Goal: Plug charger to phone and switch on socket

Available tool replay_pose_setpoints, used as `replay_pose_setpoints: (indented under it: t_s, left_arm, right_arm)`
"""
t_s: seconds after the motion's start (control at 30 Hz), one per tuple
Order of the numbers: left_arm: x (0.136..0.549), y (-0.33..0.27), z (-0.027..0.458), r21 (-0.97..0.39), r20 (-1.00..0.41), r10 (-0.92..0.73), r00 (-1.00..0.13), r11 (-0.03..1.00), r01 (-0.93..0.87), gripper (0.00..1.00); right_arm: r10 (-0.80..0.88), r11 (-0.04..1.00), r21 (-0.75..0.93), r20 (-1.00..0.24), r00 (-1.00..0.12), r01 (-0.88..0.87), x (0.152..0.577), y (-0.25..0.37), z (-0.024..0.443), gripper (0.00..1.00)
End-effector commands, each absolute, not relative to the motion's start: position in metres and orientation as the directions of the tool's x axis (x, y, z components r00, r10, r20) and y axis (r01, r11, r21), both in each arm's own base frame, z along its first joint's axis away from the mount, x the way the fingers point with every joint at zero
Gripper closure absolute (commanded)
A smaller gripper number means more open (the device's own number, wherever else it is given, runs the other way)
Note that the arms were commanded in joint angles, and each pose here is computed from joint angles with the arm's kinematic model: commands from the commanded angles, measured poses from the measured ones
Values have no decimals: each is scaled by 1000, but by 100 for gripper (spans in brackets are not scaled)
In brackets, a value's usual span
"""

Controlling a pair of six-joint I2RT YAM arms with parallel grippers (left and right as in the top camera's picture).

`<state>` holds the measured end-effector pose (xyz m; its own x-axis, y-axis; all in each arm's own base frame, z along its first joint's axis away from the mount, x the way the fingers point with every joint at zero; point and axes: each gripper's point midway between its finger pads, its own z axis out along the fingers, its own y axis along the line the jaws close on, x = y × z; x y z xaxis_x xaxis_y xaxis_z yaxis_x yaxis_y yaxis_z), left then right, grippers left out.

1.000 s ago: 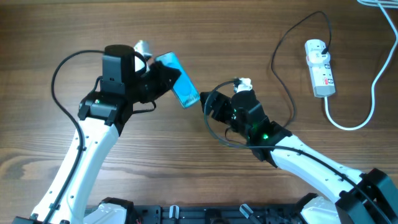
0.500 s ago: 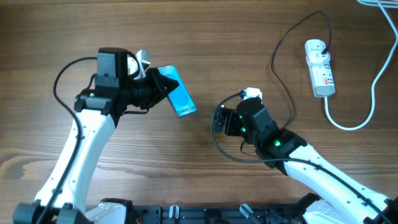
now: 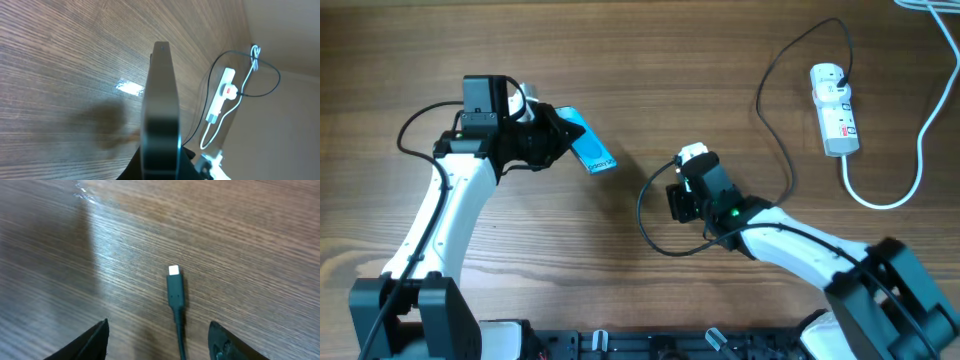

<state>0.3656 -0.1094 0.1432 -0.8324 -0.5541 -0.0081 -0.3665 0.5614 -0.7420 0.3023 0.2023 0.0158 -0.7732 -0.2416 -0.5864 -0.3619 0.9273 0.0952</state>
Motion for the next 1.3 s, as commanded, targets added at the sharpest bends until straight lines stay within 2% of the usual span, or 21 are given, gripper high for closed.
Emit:
replay_pose_setpoints:
  t_s: [0.0,0.03,0.13,0.17,0.27,0.43,0.6,0.73,0.8,0.93,0.97,1.0,1.07,1.1,1.27]
  left_arm:
    - [369,-110,152,-757,-14,-559,-829,548,-357,96]
    - [370,-109,152,-756,-16,-560,-828,549,-357,96]
    - [370,-109,151,-754,-17,-562,-827,550,-358,96]
    - [370,-109,151,-754,-17,-562,-827,551,-358,96]
    - [370,-109,151,-754,-17,-562,-827,550,-358,96]
    - [370,-109,151,-753,-19,-563,-826,552,-359,96]
    - [370,-109,151,-753,-20,-563,-826,552,-359,96]
    - [370,-109,151,-753,-20,-563,-826,552,-359,96]
    - [370,-108,151,-753,-20,-563,-826,552,-359,96]
    - [371,-106,149,-744,-29,-572,-820,560,-364,96]
    - [371,-106,149,-744,-29,-572,-820,560,-364,96]
    - [371,-106,149,-744,-29,-572,-820,560,-365,96]
    - [371,-106,150,-744,-29,-572,-820,560,-365,96]
    - [371,-106,150,-744,-29,-571,-820,560,-364,96]
    - [371,-106,150,-744,-28,-571,-820,560,-365,96]
  right_arm:
    - [-253,935,70,-556,-792,-348,307,194,-9,44]
    - [-238,940,77,-546,-803,-331,307,193,-14,49]
    - [-186,957,98,-510,-840,-272,303,187,-25,54]
    - [-190,959,95,-491,-850,-269,300,185,-30,62]
    - [-211,952,116,-424,-881,-284,285,186,-41,76]
    - [-224,949,130,-363,-905,-287,270,184,-48,95]
    - [-216,944,153,-386,-897,-293,277,190,-38,95]
    - [-196,941,169,-429,-882,-292,290,196,3,96]
    - [-152,946,196,-431,-889,-257,283,192,28,95]
    - [-156,944,212,-383,-910,-251,269,190,28,95]
    - [-175,935,226,-380,-908,-275,267,194,28,82]
    - [-202,926,224,-385,-901,-303,266,195,29,75]
    - [-203,937,189,-393,-897,-294,270,190,27,71]
    - [-204,938,187,-387,-899,-293,270,190,24,65]
    - [-226,945,161,-306,-925,-284,261,185,-4,63]
